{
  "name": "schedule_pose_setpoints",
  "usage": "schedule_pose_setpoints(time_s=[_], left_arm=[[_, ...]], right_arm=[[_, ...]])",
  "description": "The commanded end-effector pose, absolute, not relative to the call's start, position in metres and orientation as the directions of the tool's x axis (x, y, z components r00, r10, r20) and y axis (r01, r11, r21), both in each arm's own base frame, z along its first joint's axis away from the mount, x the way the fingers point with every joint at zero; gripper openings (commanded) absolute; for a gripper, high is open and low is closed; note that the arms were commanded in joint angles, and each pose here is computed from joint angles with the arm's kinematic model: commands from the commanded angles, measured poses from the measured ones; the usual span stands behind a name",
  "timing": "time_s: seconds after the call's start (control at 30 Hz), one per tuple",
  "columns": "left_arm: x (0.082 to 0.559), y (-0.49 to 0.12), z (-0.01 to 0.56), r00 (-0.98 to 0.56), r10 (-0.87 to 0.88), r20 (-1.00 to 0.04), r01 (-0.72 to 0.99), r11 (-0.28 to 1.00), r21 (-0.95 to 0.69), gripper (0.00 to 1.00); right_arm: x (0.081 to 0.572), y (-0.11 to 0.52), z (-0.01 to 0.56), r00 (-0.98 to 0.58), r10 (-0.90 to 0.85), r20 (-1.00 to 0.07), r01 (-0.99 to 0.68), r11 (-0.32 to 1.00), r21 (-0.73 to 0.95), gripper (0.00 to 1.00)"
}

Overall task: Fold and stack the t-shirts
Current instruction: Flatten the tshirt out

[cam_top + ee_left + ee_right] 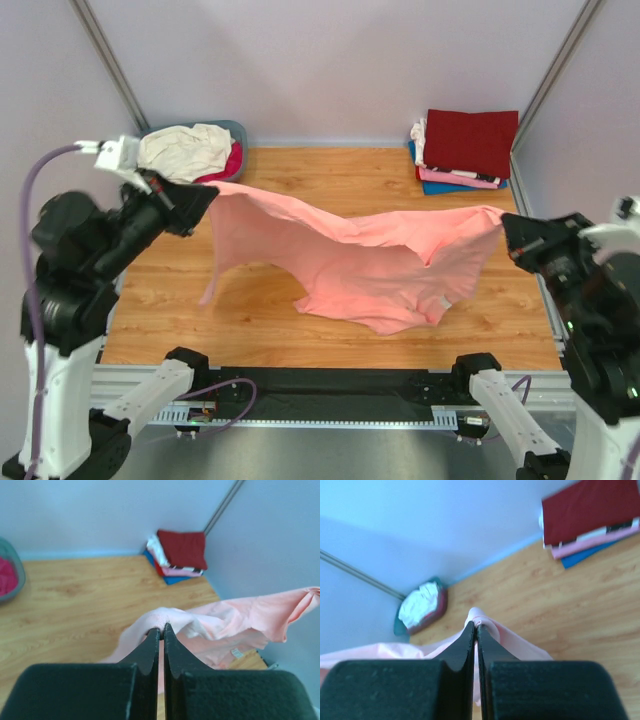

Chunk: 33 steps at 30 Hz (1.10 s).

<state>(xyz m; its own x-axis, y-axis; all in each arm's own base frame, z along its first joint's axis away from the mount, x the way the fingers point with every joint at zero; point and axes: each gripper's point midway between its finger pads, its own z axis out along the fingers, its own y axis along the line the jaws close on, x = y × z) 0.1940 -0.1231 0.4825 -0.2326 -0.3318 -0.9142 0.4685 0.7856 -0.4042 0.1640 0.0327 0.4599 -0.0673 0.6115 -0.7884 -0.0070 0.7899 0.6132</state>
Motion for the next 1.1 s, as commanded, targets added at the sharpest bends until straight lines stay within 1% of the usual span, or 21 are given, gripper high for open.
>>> schedule_pose_setpoints(time_s=[0.0, 0.03, 0.1, 0.23, 0.33, 0.4, 0.5, 0.53, 0.57, 0.6, 0.63, 0.67, 0.73, 0.77, 0.87, 0.9, 0.93, 0.97, 1.0, 1.03, 1.07], left_arm=[[0.146, -0.116, 0.510, -0.120, -0.342, -0.932, 0.560, 0.752, -0.348, 0.00], [0.121, -0.106, 0.525, -0.037, -0.368, -0.929, 0.583, 0.747, -0.320, 0.00], [0.098, -0.096, 0.538, 0.046, -0.391, -0.919, 0.598, 0.748, -0.288, 0.00], [0.044, -0.069, 0.564, 0.203, -0.430, -0.880, 0.598, 0.766, -0.236, 0.00], [0.038, -0.065, 0.569, 0.207, -0.411, -0.888, 0.587, 0.778, -0.223, 0.00], [0.052, -0.061, 0.567, 0.191, -0.407, -0.893, 0.543, 0.802, -0.249, 0.00], [0.105, -0.055, 0.542, 0.045, -0.388, -0.921, 0.378, 0.860, -0.343, 0.00], [0.130, -0.059, 0.537, -0.009, -0.376, -0.927, 0.333, 0.873, -0.357, 0.00], [0.146, -0.058, 0.531, -0.039, -0.371, -0.928, 0.288, 0.885, -0.365, 0.00], [0.172, -0.058, 0.520, -0.092, -0.356, -0.930, 0.219, 0.904, -0.368, 0.00], [0.186, -0.059, 0.513, -0.121, -0.347, -0.930, 0.187, 0.912, -0.364, 0.00], [0.201, -0.061, 0.506, -0.149, -0.332, -0.931, 0.158, 0.922, -0.354, 0.00], [0.245, -0.067, 0.482, -0.235, -0.295, -0.926, 0.088, 0.942, -0.323, 0.00], [0.261, -0.069, 0.470, -0.272, -0.290, -0.918, 0.065, 0.946, -0.318, 0.00], [0.326, -0.063, 0.408, -0.428, -0.316, -0.847, -0.049, 0.944, -0.327, 0.00], [0.345, -0.055, 0.396, -0.438, -0.332, -0.835, -0.078, 0.940, -0.332, 0.00], [0.369, -0.052, 0.354, -0.517, -0.332, -0.789, -0.133, 0.942, -0.309, 0.00], [0.383, -0.048, 0.334, -0.544, -0.342, -0.766, -0.167, 0.939, -0.301, 0.00], [0.400, -0.044, 0.319, -0.557, -0.348, -0.755, -0.185, 0.937, -0.295, 0.00], [0.424, -0.035, 0.279, -0.618, -0.357, -0.700, -0.234, 0.934, -0.270, 0.00], [0.436, -0.032, 0.259, -0.650, -0.362, -0.669, -0.254, 0.932, -0.258, 0.03]], right_arm=[[0.097, -0.011, 0.501, 0.191, 0.571, -0.799, 0.040, 0.809, 0.587, 0.00], [0.081, -0.019, 0.510, 0.250, 0.570, -0.782, 0.039, 0.801, 0.597, 0.00], [0.038, -0.041, 0.524, 0.395, 0.573, -0.718, 0.032, 0.773, 0.634, 0.00], [-0.015, -0.075, 0.537, 0.528, 0.568, -0.632, 0.023, 0.734, 0.679, 0.00], [-0.008, -0.081, 0.548, 0.511, 0.568, -0.645, 0.029, 0.739, 0.673, 0.01], [0.011, -0.079, 0.554, 0.475, 0.549, -0.687, 0.041, 0.766, 0.641, 0.00], [0.064, -0.070, 0.564, 0.399, 0.500, -0.768, 0.107, 0.807, 0.581, 0.00], [0.102, -0.059, 0.565, 0.338, 0.473, -0.813, 0.148, 0.827, 0.543, 0.00], [0.117, -0.055, 0.568, 0.320, 0.461, -0.828, 0.157, 0.836, 0.526, 0.01], [0.161, -0.038, 0.564, 0.245, 0.418, -0.875, 0.189, 0.864, 0.466, 0.00], [0.159, -0.039, 0.568, 0.255, 0.416, -0.873, 0.183, 0.866, 0.466, 0.00], [0.202, -0.022, 0.558, 0.179, 0.380, -0.908, 0.219, 0.884, 0.413, 0.00], [0.243, -0.001, 0.547, 0.111, 0.353, -0.929, 0.219, 0.903, 0.369, 0.00], [0.288, 0.017, 0.525, 0.024, 0.322, -0.947, 0.243, 0.917, 0.317, 0.00], [0.361, 0.044, 0.480, -0.105, 0.327, -0.939, 0.221, 0.929, 0.298, 0.00], [0.405, 0.055, 0.437, -0.210, 0.316, -0.925, 0.227, 0.936, 0.269, 0.00], [0.429, 0.063, 0.424, -0.222, 0.337, -0.915, 0.213, 0.932, 0.292, 0.00], [0.448, 0.069, 0.408, -0.252, 0.343, -0.905, 0.200, 0.933, 0.298, 0.00], [0.487, 0.078, 0.354, -0.356, 0.336, -0.872, 0.203, 0.939, 0.279, 0.00], [0.506, 0.082, 0.347, -0.362, 0.345, -0.866, 0.192, 0.936, 0.293, 0.00], [0.526, 0.087, 0.319, -0.415, 0.344, -0.842, 0.193, 0.938, 0.288, 0.01]])
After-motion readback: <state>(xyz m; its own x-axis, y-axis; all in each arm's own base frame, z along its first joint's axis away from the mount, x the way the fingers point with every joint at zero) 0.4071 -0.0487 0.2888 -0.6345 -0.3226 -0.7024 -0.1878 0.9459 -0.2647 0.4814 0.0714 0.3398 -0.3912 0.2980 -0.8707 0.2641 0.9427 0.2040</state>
